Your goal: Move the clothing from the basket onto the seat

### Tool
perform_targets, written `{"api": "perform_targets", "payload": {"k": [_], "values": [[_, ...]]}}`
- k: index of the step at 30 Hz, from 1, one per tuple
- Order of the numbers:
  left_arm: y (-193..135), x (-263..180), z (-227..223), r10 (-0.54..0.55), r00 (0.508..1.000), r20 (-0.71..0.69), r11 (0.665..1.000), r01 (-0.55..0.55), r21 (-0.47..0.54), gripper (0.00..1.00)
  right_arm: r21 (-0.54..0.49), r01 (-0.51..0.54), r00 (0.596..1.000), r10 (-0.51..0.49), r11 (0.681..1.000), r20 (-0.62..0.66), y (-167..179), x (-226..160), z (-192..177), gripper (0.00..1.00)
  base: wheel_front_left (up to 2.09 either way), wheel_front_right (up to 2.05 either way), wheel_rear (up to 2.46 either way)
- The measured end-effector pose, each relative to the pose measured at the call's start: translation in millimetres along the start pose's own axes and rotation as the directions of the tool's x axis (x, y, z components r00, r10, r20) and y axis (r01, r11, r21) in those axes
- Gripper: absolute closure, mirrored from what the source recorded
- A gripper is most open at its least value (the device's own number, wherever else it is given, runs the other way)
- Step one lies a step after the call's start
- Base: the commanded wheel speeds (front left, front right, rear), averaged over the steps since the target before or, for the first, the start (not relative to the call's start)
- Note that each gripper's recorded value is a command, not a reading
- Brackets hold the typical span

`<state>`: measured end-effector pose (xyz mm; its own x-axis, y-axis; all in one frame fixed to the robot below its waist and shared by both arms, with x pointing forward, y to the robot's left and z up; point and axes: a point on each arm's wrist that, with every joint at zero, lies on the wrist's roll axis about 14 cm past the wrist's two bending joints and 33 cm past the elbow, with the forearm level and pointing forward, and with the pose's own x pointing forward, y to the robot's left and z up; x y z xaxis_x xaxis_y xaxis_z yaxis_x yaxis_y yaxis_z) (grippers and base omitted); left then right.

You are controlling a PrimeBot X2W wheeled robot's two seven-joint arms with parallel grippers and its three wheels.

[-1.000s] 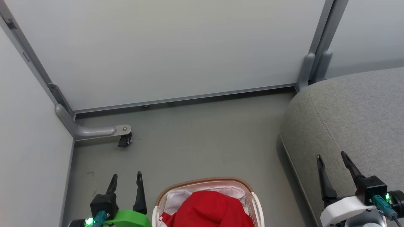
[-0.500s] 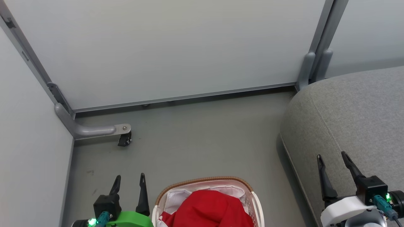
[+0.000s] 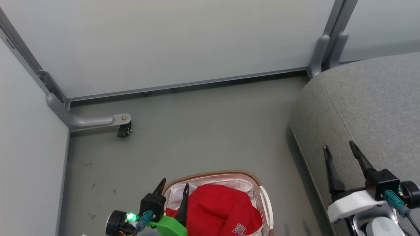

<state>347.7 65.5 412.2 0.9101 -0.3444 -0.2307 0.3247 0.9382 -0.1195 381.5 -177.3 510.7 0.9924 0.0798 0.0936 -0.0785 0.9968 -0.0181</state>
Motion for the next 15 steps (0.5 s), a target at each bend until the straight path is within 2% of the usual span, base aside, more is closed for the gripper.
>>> {"api": "perform_targets", "payload": {"k": [8,15], "values": [[-4,36,-54,-0.101,0.967,-0.233,0.989,0.123,0.084,0.0,0.009,-0.026,1.0,0.026,1.0,0.005,6,36,-5,0.0,0.0,0.0,0.0],[-4,62,-106,-0.162,0.879,-0.449,0.966,0.234,0.109,0.0,0.024,-0.04,0.998,0.041,0.999,-0.045,8,62,-32,0.0,0.0,0.0,0.0]]}}
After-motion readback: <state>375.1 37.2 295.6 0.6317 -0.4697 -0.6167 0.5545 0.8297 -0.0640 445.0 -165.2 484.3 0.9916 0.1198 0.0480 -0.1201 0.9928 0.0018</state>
